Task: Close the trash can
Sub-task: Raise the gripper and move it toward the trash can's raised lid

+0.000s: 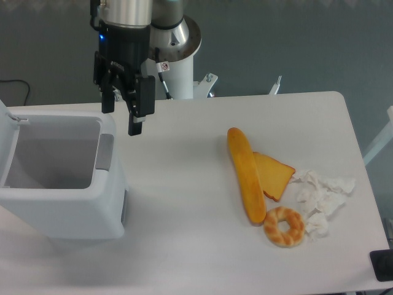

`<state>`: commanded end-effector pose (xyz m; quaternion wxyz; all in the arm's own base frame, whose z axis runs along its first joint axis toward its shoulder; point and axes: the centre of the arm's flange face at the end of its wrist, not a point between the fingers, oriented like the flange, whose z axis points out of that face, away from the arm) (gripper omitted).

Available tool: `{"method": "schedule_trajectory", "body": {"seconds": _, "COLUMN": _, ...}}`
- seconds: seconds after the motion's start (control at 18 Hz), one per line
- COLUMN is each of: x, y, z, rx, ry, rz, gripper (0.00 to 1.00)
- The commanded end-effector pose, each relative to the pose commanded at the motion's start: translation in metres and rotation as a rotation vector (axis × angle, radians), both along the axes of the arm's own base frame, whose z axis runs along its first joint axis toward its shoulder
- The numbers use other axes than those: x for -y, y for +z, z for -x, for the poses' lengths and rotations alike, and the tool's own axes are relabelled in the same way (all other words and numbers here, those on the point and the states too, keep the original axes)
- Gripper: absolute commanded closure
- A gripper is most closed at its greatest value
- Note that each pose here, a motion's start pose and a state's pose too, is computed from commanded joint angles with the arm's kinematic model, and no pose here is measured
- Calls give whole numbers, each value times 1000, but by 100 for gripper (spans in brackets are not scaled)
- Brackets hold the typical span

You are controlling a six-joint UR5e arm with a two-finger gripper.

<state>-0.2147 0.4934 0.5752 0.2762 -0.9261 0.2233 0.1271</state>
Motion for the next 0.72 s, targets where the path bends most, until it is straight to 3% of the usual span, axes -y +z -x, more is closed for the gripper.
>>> {"method": "schedule_trajectory", "body": {"seconds": 0.39, "x": 4, "y": 8, "z": -1, "rx": 47, "ry": 85, "rz": -23, "gripper": 0}}
{"method": "schedule_trajectory", "body": {"seconds": 0.72, "x": 3, "y": 18, "z": -5, "rx": 162, "ry": 252, "rz": -65, "gripper": 0}}
